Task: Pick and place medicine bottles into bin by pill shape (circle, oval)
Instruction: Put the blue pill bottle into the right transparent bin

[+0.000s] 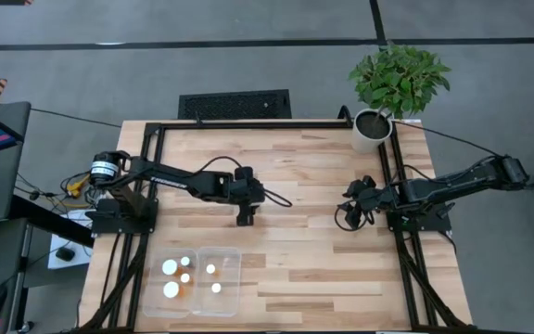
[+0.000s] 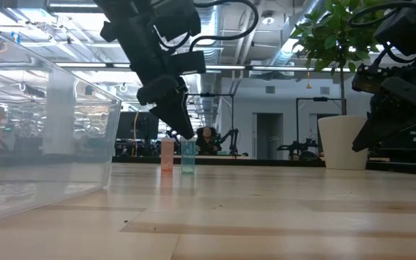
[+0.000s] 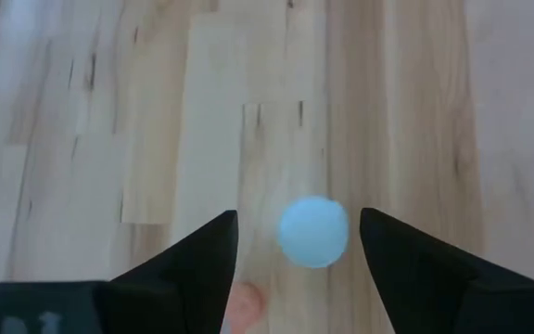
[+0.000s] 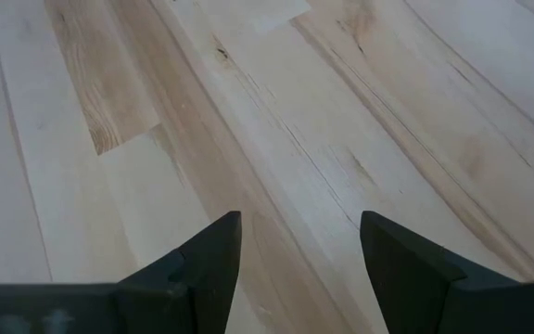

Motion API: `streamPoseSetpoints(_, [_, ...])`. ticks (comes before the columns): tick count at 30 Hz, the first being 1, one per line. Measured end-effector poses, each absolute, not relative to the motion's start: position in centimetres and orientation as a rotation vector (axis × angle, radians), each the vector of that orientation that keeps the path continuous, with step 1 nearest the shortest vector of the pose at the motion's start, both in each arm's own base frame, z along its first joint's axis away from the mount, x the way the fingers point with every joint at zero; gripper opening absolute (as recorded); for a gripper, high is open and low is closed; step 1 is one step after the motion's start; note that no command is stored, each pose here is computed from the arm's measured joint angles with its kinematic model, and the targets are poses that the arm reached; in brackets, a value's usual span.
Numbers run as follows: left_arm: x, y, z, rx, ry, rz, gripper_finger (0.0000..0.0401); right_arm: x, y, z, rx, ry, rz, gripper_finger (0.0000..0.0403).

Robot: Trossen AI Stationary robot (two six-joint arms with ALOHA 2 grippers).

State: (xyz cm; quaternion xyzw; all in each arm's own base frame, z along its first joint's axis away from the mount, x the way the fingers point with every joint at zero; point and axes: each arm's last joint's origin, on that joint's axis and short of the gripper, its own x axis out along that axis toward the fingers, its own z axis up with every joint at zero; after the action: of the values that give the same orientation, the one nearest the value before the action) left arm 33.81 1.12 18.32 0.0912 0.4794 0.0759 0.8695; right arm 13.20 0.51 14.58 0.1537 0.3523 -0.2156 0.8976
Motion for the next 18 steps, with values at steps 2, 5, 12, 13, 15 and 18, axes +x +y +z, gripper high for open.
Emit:
streamPoseSetpoints(2, [33.8, 1.2, 18.3, 0.187, 1.003, 0.151, 0.0220, 13.2, 0.5, 14.6, 0.317, 0.730, -0.447, 0.0234])
streamPoseSetpoints(5, [33.8, 1.2, 18.3, 0.181, 1.003, 0.132, 0.0220, 13.2, 0.5, 14.6, 0.316, 0.730, -0.446, 0.0234])
streamPoseSetpoints(12, [34.0, 1.2, 17.9, 0.187, 1.006, 0.123, 0.0219, 13.2, 0.5, 14.6, 0.315, 0.730, -0.446, 0.0234])
streamPoseSetpoints(13, [34.1, 1.2, 17.6, 0.187, 1.014, 0.120, 0.0219, 13.2, 0.5, 14.6, 0.315, 0.730, -0.446, 0.0234])
streamPoseSetpoints(15, [34.1, 1.2, 17.2, 0.185, 1.030, 0.109, 0.0219, 13.2, 0.5, 14.6, 0.315, 0.730, -0.446, 0.0234])
streamPoseSetpoints(18, [34.3, 1.2, 16.8, 0.197, 1.044, 0.111, 0.0219, 13.2, 0.5, 14.5, 0.314, 0.735, -0.448, 0.0234])
